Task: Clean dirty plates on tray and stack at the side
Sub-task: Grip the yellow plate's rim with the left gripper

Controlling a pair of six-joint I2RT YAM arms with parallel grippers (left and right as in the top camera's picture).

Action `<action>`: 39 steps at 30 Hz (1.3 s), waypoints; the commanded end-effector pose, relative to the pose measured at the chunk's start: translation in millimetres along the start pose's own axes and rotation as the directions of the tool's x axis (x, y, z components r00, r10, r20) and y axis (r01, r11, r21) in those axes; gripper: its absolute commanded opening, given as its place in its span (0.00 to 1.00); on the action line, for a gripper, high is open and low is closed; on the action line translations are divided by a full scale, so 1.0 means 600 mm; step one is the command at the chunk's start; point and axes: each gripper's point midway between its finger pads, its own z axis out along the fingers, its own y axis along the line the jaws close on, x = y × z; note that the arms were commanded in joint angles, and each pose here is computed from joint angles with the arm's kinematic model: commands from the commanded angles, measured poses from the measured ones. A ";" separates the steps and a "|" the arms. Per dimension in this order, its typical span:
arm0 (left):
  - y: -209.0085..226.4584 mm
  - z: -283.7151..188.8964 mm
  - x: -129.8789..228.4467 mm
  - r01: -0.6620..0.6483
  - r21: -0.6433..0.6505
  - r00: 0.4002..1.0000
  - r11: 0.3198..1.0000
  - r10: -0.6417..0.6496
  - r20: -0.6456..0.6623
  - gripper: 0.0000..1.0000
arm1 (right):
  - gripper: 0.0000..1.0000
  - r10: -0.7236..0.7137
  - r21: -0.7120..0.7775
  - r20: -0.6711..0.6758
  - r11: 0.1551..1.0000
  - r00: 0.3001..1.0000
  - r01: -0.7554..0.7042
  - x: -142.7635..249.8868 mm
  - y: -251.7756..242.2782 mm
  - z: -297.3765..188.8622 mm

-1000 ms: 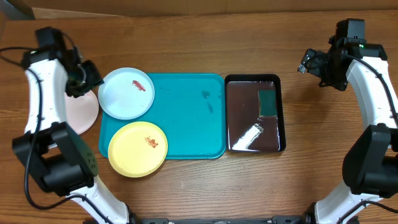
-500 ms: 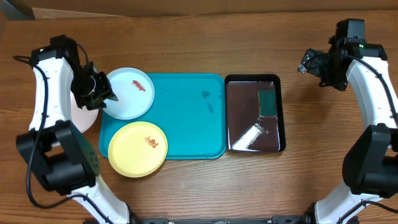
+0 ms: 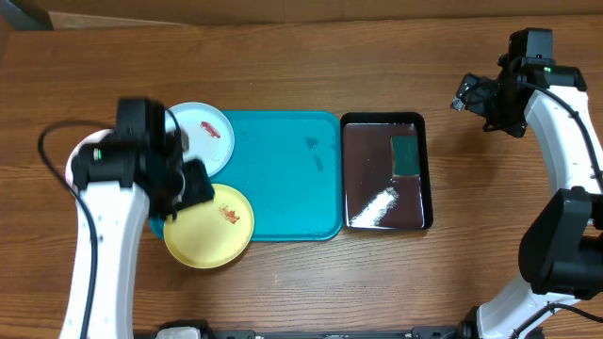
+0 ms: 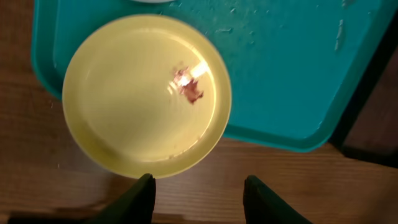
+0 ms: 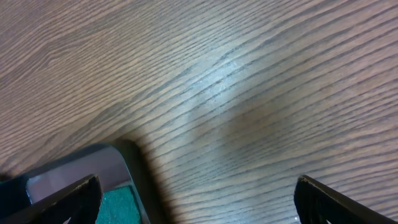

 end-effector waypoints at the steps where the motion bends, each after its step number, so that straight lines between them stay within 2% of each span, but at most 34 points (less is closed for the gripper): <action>1: 0.048 -0.005 0.041 0.143 -0.113 0.989 0.983 -0.138 0.048 0.48 | 1.00 0.002 -0.012 0.017 1.000 1.000 -0.002 -0.008 0.006 -0.007; 4: 0.102 -0.019 0.069 0.299 -0.242 0.953 0.923 -0.277 0.121 0.48 | 1.00 0.002 -0.012 0.017 1.000 1.000 -0.002 -0.008 0.006 -0.007; 6: 0.143 -0.030 0.084 0.423 -0.325 0.904 0.846 -0.373 0.207 0.50 | 1.00 0.002 -0.012 0.017 1.000 1.000 -0.002 -0.008 0.006 -0.007; 8: 0.158 -0.031 0.092 0.518 -0.332 0.854 0.789 -0.450 0.263 0.56 | 1.00 0.002 -0.012 0.017 1.000 1.000 -0.002 -0.008 0.006 -0.007; 11: 0.158 -0.012 0.106 0.600 -0.305 0.799 0.740 -0.539 0.266 0.63 | 1.00 0.002 -0.012 0.017 1.000 1.000 -0.002 -0.008 0.006 -0.007; 15: 0.160 0.023 0.113 0.656 -0.288 0.755 0.697 -0.603 0.260 0.60 | 1.00 0.002 -0.012 0.017 1.000 1.000 -0.002 -0.008 0.006 -0.007; 20: 0.151 0.085 0.129 0.660 -0.262 0.751 0.704 -0.633 0.188 0.52 | 1.00 0.002 -0.012 0.017 1.000 1.000 -0.002 -0.008 0.006 -0.007; 23: 0.157 0.106 0.134 0.659 -0.267 0.751 0.703 -0.633 0.185 0.53 | 1.00 0.002 -0.012 0.017 1.000 1.000 -0.002 -0.008 0.006 -0.007; 27: 0.161 0.128 0.137 0.659 -0.265 0.752 0.704 -0.633 0.186 0.47 | 1.00 0.002 -0.012 0.017 1.000 1.000 -0.002 -0.008 0.006 -0.007; 31: 0.166 0.145 0.138 0.659 -0.260 0.752 0.706 -0.630 0.194 0.47 | 1.00 0.002 -0.012 0.017 1.000 1.000 -0.002 -0.008 0.006 -0.007; 33: 0.166 0.149 0.136 0.648 -0.257 0.761 0.717 -0.619 0.194 0.47 | 1.00 0.003 -0.012 0.017 1.000 1.000 -0.002 -0.008 0.006 -0.007; 37: 0.163 0.151 0.124 0.550 -0.257 0.835 0.795 -0.521 0.177 0.54 | 1.00 0.002 -0.012 0.017 1.000 1.000 -0.002 -0.008 0.006 -0.007; 39: 0.162 0.151 0.121 0.534 -0.251 0.846 0.807 -0.505 0.173 0.54 | 1.00 0.002 -0.012 0.017 1.000 1.000 -0.002 -0.008 0.006 -0.007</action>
